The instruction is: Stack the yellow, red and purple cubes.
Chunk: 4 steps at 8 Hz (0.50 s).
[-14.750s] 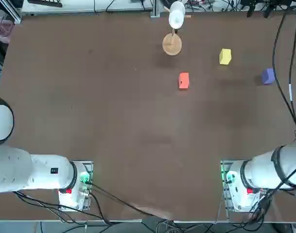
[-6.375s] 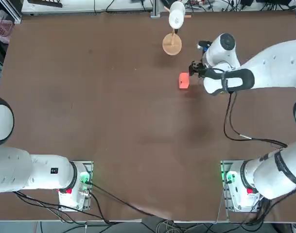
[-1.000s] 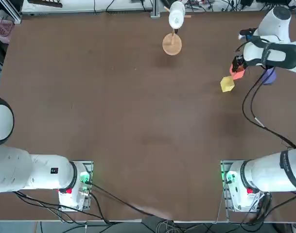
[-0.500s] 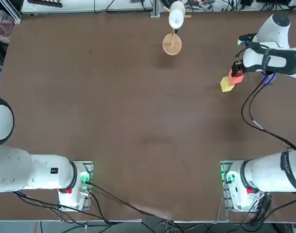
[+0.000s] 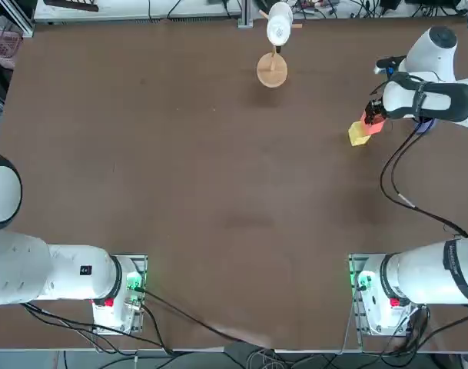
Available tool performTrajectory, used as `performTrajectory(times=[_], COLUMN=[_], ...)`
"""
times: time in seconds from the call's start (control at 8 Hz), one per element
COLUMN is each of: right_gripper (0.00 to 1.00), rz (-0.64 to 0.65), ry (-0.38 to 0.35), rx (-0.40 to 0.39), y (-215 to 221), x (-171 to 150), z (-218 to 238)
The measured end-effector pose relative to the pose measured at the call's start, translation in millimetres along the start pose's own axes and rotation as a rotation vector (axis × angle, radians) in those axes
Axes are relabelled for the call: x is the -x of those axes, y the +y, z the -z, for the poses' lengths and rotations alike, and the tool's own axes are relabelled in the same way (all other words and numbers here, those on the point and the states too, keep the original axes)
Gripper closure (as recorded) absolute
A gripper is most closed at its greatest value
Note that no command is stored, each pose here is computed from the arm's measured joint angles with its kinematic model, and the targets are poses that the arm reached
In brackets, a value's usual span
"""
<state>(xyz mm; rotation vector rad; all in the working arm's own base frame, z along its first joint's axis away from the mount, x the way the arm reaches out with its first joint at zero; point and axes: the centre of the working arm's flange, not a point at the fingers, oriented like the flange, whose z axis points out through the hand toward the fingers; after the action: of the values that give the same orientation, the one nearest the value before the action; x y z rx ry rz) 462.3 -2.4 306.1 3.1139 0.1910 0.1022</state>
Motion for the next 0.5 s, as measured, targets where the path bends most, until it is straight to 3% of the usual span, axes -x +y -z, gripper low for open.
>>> performTrajectory(times=[0.5], right_gripper=[0.42], rz=[-0.022], ry=[0.011], rx=[-0.060], y=[-10.8], x=[-1.9], z=[0.8])
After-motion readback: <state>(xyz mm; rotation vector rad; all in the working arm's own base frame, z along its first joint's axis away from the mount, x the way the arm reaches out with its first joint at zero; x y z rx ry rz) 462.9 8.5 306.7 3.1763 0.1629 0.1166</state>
